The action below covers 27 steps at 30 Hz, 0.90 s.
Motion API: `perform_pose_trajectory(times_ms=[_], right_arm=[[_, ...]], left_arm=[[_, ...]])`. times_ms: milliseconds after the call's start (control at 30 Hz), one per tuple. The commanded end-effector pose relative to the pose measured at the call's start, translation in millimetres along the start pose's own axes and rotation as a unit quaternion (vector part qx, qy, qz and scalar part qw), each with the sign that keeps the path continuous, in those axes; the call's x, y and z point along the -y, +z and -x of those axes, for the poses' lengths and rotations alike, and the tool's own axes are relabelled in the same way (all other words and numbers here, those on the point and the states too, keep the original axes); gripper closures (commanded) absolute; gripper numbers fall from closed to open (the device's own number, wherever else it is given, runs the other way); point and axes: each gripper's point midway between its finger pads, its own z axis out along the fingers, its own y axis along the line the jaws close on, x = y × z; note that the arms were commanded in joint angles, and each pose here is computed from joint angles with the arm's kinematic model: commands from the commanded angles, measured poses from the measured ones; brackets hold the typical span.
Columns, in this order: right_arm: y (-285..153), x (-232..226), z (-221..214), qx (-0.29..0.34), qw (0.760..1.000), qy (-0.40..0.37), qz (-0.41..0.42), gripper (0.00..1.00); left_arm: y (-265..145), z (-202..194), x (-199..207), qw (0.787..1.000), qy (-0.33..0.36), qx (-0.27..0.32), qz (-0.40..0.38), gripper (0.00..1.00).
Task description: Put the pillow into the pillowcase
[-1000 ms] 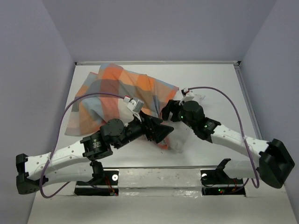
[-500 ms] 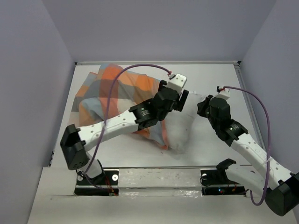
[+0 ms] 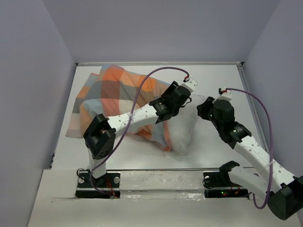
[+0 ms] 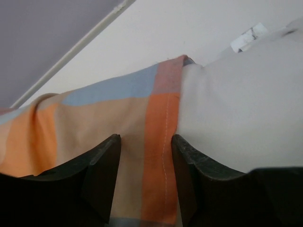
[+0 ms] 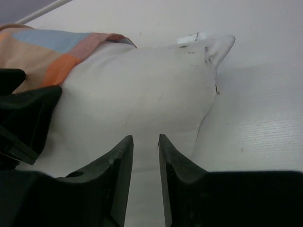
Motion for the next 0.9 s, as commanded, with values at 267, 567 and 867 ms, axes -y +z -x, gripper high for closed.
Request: perform_pose_trajectory(times_ms=[267, 567, 867], right_arm=[[44, 15, 16, -0.018, 0.999, 0.028, 0.001, 0.06], [73, -39, -33, -0.133, 0.976, 0.06, 0.165, 0.05], [-25, -166, -10, -0.096, 0.874, 0.038, 0.475, 1.0]], left_arm=[[34, 22, -45, 0.995, -0.014, 0.037, 0.092, 0.74], [-19, 104, -27, 0.966, -0.178, 0.174, -0.064, 1.0], [-111, 179, 23, 0.862, -0.285, 0.242, -0.342, 1.0]])
